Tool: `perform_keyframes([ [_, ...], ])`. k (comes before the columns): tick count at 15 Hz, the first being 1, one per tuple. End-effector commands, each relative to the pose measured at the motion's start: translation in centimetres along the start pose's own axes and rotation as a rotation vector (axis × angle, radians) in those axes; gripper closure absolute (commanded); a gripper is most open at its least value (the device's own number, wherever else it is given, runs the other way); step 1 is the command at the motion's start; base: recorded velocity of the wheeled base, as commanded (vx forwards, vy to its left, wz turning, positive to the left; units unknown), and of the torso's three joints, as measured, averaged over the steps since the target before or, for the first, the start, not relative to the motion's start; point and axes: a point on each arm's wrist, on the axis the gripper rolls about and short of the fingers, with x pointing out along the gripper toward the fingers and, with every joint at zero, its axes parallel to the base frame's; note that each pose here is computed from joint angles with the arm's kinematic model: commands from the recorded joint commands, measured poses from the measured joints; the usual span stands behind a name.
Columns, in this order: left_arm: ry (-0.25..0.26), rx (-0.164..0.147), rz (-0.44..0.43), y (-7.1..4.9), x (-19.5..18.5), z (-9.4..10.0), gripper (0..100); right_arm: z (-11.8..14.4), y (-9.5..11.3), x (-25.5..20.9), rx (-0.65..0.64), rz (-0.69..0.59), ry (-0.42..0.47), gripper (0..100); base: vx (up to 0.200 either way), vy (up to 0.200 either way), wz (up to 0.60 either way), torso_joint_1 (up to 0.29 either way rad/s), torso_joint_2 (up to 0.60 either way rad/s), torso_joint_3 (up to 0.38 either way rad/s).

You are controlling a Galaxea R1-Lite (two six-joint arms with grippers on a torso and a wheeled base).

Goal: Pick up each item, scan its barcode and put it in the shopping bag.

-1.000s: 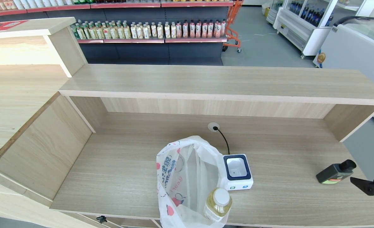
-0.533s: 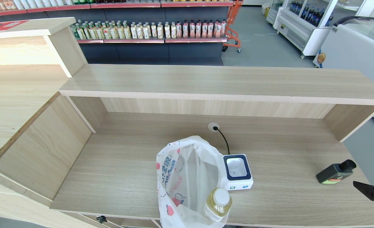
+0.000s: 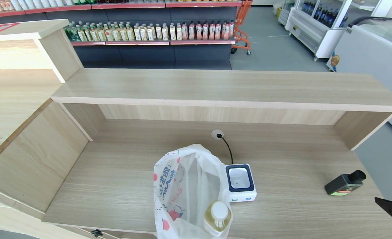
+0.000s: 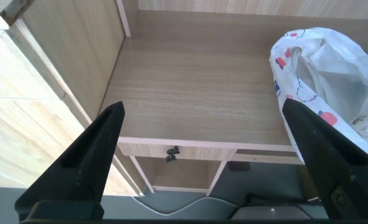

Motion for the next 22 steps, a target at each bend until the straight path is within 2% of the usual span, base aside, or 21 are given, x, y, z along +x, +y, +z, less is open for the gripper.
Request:
perform_keyframes([
  [1, -0.001, -0.001, 0.001, 0.0, 0.0, 0.0, 0, -0.2, 0.1, 0.1, 0.0, 0.006, 0.012, 0, 0.0, -0.2, 0.0, 0.007, 0.0, 0.012],
  [4, -0.001, -0.001, -0.001, 0.0, 0.0, 0.0, 0, -0.2, 0.1, 0.2, -0.003, 0.014, 0.016, 0, 0.0, -0.2, 0.0, 0.002, 0.0, 0.005],
  [9, -0.001, 0.0, 0.001, 0.0, 0.0, 0.0, 0, -1.3, 0.6, 0.0, -0.109, 0.034, 0.04, 0, 0.0, -0.2, 0.0, 0.0, 0.0, 0.006],
  [12, -0.001, -0.001, -0.001, 0.0, 0.0, 0.0, 0, -2.2, 1.4, -0.3, -0.19, 0.097, 0.032, 0, 0.0, 0.0, 0.0, 0.0, 0.0, 0.0],
  [16, -0.001, -0.001, -0.001, 0.0, 0.0, 0.0, 0, -2.6, 1.6, -0.5, -0.206, 0.099, 0.04, 0, -0.05, 0.0, 0.0, 0.001, 0.0, 0.003],
  [20, -0.001, 0.0, 0.001, 0.0, 0.0, 0.0, 0, -2.9, 1.6, 0.3, -0.233, 0.075, 0.103, 0, -0.2, 0.0, 0.0, 0.011, 0.01, 0.002],
  [22, -0.001, 0.0, -0.001, 0.0, 0.0, 0.0, 0, -2.6, 1.5, 1.3, -0.24, 0.089, 0.132, 0, 0.0, 0.0, 0.0, 0.0, 0.0, 0.0],
])
